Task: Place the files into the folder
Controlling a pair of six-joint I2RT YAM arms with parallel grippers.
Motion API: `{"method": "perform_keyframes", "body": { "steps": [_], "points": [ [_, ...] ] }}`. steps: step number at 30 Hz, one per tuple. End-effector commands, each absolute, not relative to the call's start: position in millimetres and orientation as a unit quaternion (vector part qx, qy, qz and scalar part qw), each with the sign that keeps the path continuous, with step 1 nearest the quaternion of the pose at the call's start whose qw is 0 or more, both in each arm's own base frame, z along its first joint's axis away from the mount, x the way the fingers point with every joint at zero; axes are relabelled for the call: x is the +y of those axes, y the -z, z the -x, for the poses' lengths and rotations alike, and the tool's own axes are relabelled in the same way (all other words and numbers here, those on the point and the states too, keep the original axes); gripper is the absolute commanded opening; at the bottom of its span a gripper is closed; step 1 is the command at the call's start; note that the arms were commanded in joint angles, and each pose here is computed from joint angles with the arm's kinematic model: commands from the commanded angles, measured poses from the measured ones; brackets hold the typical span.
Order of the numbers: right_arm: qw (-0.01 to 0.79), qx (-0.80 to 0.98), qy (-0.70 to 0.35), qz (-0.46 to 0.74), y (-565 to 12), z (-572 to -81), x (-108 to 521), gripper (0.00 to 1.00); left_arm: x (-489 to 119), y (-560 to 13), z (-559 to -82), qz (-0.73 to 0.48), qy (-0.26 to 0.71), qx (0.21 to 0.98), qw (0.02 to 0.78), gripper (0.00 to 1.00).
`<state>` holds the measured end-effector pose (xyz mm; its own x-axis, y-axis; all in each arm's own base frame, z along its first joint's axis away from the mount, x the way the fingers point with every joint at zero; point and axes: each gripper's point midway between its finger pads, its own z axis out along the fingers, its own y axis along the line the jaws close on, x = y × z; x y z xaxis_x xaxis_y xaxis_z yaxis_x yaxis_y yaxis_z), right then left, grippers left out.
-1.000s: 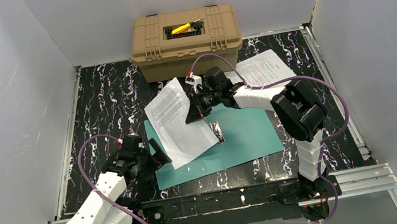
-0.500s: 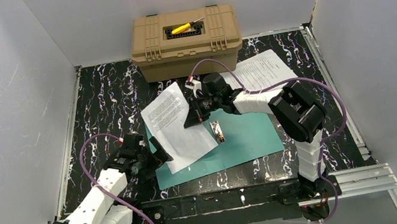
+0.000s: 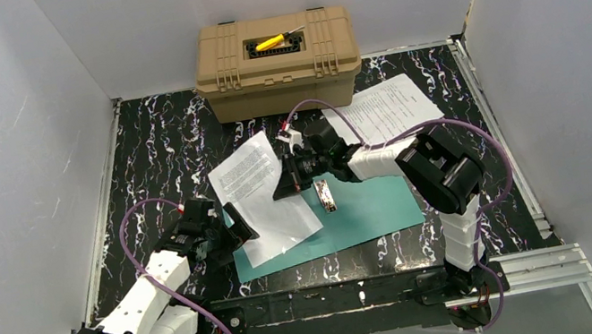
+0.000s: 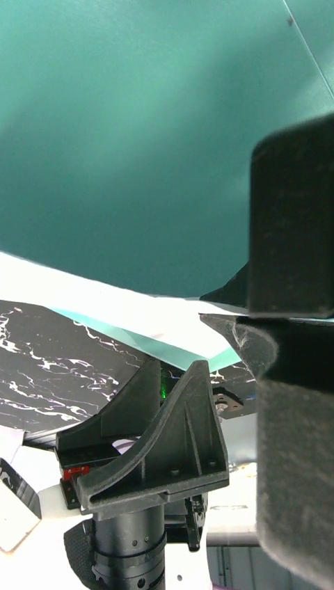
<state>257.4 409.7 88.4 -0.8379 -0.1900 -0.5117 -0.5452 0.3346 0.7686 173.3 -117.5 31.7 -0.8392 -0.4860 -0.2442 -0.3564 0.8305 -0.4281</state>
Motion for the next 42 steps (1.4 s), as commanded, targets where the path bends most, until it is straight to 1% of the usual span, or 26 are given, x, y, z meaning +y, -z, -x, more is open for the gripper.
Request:
{"method": "perform_keyframes", "body": {
  "steps": [1,20,28,42],
  "points": [
    [0.184,0.797,-0.535,0.211,-90.2,-258.9,412.6,0.01,-105.7,-8.8,-150.6,0.228,0.15,0.952,0.136,0.98],
    [0.194,0.811,-0.545,0.09,-73.6,-249.4,406.4,0.01,-107.2,-7.9,-149.6,0.23,0.157,0.951,0.137,0.98],
    [0.182,0.803,-0.558,0.106,-74.7,-237.6,412.9,0.01,-106.9,-9.6,-150.8,0.23,0.156,0.95,0.139,0.98],
    [0.172,0.819,-0.529,0.137,-64.9,-221.1,404.6,0.01,-105.6,-10.6,-152.6,0.23,0.153,0.95,0.143,0.98]
  ]
}}
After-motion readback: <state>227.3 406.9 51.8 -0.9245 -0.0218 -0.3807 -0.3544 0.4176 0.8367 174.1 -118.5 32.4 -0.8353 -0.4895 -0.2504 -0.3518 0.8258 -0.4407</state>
